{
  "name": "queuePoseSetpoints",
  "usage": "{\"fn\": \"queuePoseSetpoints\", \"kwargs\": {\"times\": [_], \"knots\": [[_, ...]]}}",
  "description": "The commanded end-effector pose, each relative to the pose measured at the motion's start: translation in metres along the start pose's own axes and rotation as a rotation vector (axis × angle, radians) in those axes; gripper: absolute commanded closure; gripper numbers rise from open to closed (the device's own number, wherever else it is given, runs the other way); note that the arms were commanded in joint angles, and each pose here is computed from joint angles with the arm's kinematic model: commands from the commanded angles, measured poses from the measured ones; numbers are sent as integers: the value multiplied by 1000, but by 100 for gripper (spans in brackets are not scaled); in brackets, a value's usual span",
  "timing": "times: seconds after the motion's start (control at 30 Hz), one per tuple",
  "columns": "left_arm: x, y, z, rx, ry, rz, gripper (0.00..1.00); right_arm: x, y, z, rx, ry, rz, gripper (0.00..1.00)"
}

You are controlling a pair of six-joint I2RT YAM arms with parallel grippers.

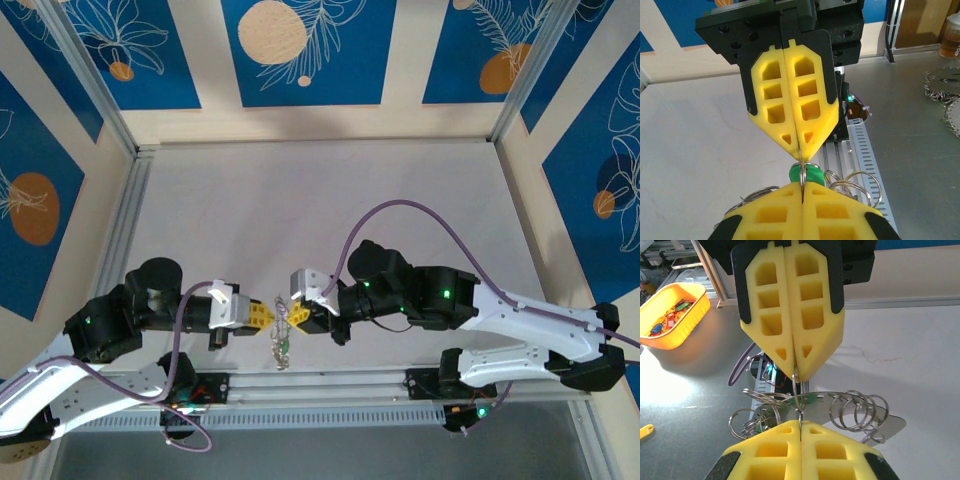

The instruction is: Put the keys on the keyring

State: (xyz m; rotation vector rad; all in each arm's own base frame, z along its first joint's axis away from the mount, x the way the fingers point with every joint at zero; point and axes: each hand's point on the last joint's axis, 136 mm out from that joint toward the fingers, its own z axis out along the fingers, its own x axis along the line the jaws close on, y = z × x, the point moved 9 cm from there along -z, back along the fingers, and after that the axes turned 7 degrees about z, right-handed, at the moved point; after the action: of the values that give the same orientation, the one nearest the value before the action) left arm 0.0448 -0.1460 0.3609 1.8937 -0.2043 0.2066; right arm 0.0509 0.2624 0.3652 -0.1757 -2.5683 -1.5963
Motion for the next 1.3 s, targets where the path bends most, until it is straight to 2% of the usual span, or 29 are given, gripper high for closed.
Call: {"fn": "queuePoseSetpoints", "kwargs": {"times": [0.0,1.27], "knots": [[0,10,-3,-60,7,30,100,3,-2,-2,-7,24,-19,100],[1,11,-1,-63,-1,28,100,8,11,-2,-70,70,-46,100]]}}
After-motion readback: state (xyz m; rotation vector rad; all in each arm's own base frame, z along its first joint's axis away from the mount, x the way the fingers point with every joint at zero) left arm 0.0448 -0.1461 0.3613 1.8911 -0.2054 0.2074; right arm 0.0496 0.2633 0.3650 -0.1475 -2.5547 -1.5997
